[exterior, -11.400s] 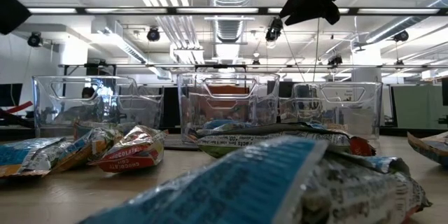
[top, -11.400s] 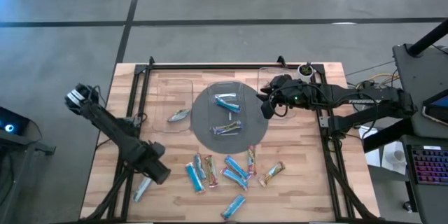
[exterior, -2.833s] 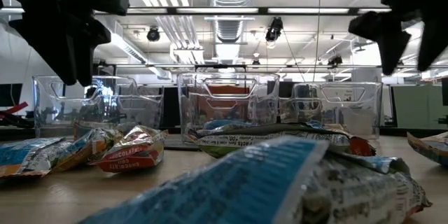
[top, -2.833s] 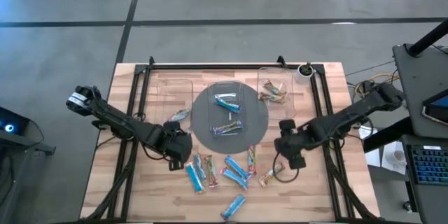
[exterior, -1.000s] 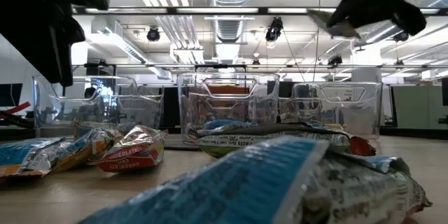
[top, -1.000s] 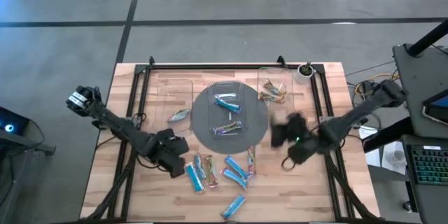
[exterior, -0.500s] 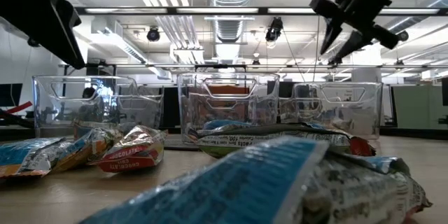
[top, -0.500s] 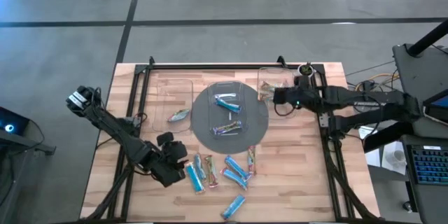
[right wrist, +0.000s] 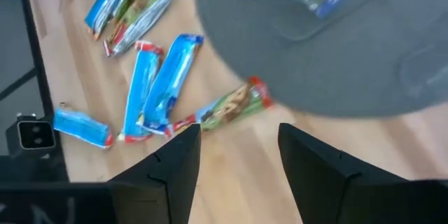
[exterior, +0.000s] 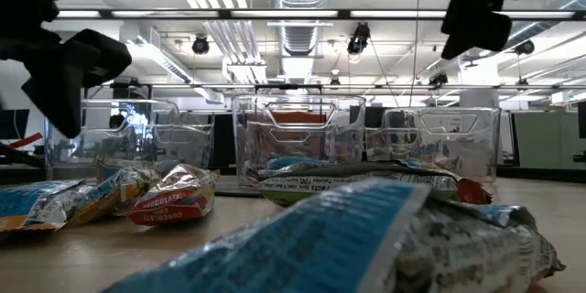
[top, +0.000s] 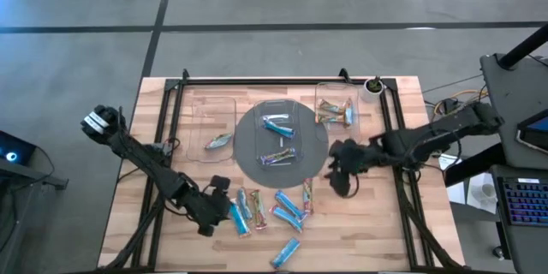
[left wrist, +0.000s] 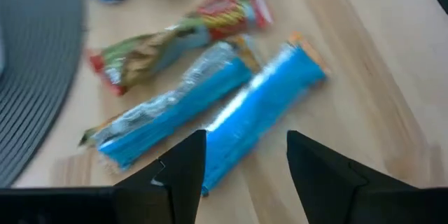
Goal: Pick and place Granola Bars by type
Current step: Put the yellow granola bar into the right transparent bin
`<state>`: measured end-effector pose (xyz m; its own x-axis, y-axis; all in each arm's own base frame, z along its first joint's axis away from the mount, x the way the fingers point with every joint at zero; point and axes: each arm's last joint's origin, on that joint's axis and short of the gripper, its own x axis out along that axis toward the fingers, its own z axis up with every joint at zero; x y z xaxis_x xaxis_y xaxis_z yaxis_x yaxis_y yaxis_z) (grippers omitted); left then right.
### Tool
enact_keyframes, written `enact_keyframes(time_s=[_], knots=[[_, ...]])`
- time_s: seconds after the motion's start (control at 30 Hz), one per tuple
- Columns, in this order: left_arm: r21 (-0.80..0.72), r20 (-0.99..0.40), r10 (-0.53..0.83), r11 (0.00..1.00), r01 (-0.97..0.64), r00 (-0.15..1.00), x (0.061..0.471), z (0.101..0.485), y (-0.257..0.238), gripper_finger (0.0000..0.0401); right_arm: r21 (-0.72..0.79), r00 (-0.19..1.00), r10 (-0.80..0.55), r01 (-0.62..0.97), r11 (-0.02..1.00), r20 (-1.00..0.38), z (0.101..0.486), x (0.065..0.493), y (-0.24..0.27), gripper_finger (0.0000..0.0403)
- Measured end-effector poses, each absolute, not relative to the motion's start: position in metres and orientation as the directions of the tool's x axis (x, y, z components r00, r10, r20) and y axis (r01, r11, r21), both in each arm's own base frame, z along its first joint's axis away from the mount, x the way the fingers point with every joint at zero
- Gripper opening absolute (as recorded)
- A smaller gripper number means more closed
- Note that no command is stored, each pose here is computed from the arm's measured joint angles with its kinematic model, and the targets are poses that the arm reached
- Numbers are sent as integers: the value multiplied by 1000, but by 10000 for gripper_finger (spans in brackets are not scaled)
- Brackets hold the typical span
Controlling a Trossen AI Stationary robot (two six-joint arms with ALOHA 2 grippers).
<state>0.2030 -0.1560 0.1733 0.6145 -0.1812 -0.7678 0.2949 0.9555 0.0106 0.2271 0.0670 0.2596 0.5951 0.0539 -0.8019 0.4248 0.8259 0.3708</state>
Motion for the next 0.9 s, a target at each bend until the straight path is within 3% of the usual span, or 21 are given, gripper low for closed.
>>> enact_keyframes(time_s=[0.2,0.4,0.63,0.9], knots=[[119,-778,-217,870,478,589,204,172,-156,181,387,559,76,464,797,-826,253,237,87,183],[165,-804,-163,863,477,573,216,161,-145,181,375,539,68,485,790,-840,248,247,91,183],[102,-840,-234,818,566,490,223,149,-143,181,365,527,61,497,787,-848,245,251,93,183],[113,-829,-224,830,546,512,237,139,-140,181,351,534,28,514,782,-845,244,251,92,183]])
